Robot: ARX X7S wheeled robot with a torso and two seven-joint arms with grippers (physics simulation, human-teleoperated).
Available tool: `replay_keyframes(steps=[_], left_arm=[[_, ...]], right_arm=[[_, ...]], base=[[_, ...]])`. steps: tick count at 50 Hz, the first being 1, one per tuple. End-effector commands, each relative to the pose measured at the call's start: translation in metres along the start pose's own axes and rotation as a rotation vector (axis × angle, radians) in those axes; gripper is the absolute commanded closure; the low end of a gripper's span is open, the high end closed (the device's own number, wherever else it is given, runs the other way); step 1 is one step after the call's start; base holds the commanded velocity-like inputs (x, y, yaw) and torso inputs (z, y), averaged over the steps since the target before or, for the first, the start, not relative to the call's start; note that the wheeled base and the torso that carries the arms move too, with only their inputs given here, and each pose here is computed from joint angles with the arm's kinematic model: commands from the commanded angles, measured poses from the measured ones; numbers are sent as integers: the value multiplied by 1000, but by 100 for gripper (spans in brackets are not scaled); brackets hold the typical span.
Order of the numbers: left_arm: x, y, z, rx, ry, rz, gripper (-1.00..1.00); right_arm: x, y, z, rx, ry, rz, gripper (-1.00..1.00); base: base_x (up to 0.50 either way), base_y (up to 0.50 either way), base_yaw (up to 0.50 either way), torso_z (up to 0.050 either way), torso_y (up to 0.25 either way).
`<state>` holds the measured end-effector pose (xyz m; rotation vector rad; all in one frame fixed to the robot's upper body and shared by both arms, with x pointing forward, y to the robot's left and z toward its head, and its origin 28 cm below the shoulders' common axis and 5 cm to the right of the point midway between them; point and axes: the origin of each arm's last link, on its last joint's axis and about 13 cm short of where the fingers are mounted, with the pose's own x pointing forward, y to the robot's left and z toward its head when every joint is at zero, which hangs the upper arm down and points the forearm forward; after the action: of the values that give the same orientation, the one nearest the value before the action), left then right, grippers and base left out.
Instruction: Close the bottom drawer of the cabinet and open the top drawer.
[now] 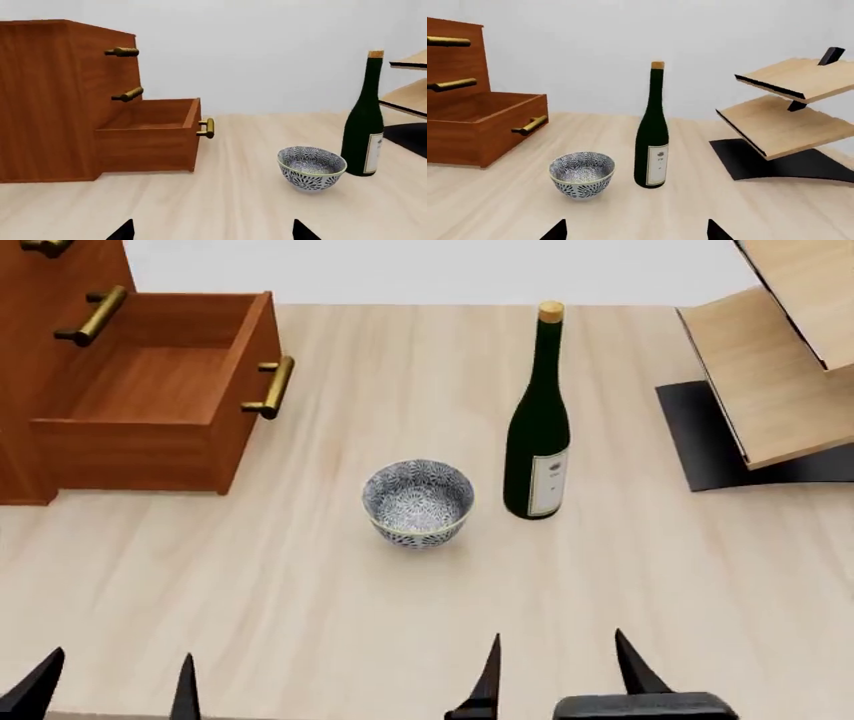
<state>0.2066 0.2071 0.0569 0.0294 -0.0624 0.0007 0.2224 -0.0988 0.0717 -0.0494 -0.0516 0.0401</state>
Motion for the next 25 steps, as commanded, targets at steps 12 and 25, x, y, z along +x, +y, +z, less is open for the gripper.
replay_keyframes(steps=[12, 25], left_arm=[[25, -8, 81, 37, -55, -44, -100], [44, -11, 91, 16, -74, -49, -100]], right_arm=[[30, -8, 73, -28, -61, -16, -100], [50, -11, 47, 21, 8, -44, -100]], base=[[0, 0, 0, 50, 0], [0, 0, 0, 50, 0]])
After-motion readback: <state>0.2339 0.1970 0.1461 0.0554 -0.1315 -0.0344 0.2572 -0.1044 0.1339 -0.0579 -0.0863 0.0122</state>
